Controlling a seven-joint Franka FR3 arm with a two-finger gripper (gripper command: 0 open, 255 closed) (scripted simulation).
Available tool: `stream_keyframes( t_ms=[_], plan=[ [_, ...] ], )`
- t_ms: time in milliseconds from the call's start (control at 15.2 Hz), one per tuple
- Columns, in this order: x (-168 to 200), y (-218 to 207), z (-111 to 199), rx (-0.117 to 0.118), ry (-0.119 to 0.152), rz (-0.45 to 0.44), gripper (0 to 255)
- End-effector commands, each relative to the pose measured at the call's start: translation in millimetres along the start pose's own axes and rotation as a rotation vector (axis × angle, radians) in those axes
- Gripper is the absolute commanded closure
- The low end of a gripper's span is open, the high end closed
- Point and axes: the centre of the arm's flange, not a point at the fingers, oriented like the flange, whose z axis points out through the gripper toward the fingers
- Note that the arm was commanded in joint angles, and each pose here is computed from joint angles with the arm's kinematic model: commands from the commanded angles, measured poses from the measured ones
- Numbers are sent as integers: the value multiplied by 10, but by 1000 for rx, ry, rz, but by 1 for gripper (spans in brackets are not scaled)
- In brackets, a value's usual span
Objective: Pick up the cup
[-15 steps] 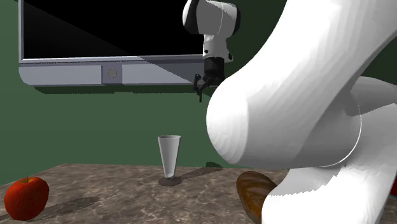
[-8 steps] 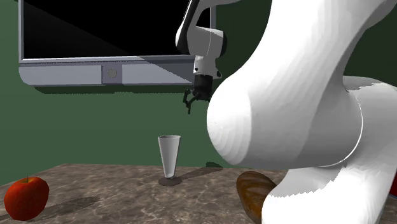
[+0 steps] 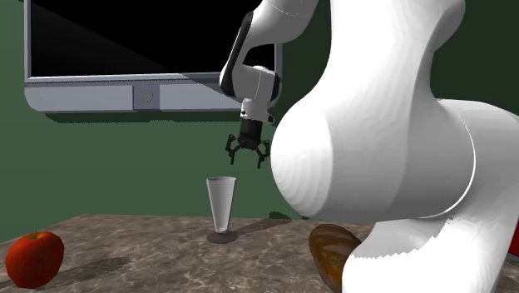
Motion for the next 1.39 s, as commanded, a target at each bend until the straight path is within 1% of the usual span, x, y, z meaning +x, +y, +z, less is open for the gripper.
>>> stream_keyframes(
  t_ms=[0, 198, 264, 726, 858, 924, 1320],
  plan=[
    [206, -106, 156, 17, -5, 1, 0],
    [483, -256, 385, 42, -14, 1, 0],
    [510, -271, 407, 44, -15, 1, 0],
    [515, -209, 802, 44, -15, 1, 0],
    [515, -209, 802, 44, -15, 1, 0],
    [519, -202, 804, 44, -15, 1, 255],
    [516, -205, 808, 45, -15, 1, 255]
  ],
)
